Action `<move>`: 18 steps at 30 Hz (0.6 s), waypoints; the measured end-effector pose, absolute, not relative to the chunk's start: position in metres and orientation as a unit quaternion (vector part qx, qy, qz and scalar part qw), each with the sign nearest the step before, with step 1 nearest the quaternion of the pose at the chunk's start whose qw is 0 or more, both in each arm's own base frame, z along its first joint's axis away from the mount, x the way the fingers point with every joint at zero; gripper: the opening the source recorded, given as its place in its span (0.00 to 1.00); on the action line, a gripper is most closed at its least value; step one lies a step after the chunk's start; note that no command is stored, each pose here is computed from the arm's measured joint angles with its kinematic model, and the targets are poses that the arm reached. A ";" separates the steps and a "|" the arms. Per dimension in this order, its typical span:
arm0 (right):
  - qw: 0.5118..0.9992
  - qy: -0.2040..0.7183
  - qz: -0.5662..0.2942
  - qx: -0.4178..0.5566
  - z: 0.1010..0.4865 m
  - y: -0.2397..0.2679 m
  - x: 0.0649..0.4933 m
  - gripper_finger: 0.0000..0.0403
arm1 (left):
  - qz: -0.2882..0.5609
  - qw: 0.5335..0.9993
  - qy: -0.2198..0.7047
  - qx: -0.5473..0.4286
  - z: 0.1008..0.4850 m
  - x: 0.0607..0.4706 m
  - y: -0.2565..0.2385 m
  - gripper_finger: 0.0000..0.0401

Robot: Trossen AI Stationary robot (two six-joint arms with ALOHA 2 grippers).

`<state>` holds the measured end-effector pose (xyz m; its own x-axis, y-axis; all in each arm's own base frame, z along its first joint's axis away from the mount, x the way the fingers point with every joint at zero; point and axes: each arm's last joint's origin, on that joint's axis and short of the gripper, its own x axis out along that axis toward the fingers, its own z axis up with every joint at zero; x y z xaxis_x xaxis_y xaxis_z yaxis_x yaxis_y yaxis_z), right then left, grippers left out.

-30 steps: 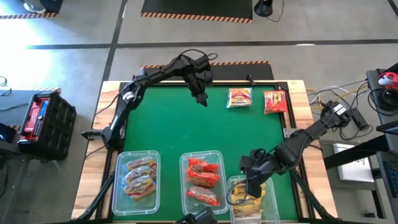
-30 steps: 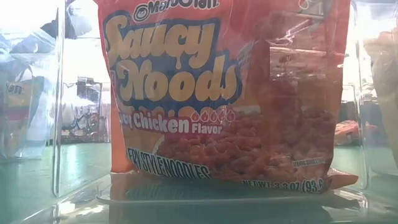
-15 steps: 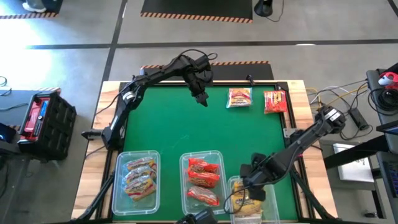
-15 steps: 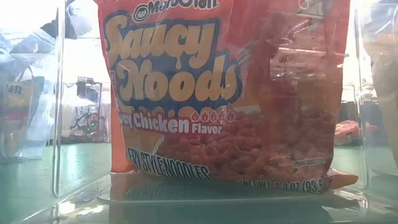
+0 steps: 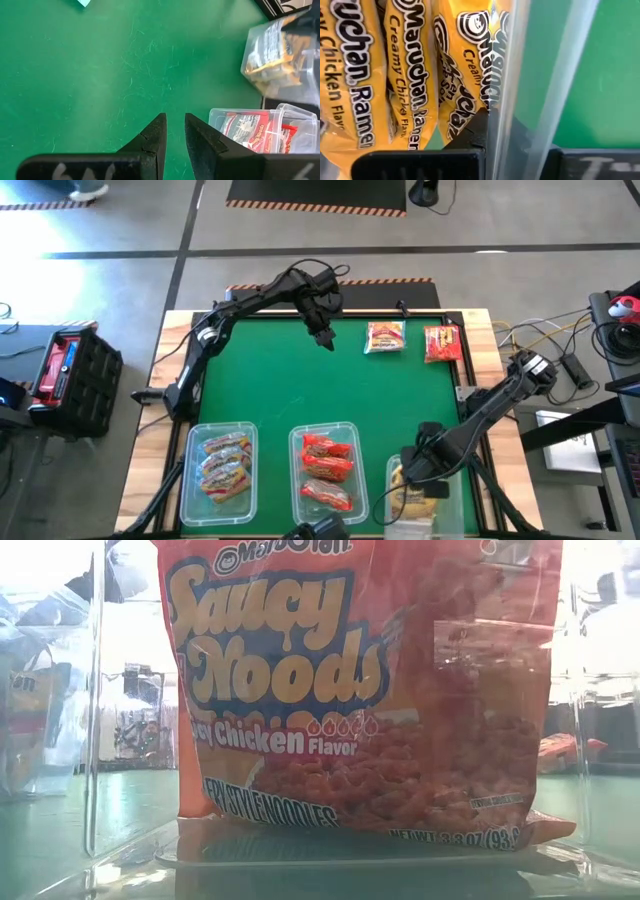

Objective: Sort Maruchan noodles
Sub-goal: Adjust the right transparent bin

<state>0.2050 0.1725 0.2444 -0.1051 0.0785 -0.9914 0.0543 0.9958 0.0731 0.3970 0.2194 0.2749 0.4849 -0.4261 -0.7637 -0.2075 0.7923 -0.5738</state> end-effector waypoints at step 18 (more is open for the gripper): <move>0.619 0.784 0.036 -0.037 0.261 0.151 0.176 0.03 | -0.069 0.810 0.494 -0.308 0.276 0.399 0.221 0.13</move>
<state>0.1764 0.1505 0.2614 -0.2304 -0.0135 -0.9730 -0.1024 0.9947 0.0104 0.3989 0.2208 0.2756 0.5022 -0.4155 -0.7583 -0.1930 0.8010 -0.5667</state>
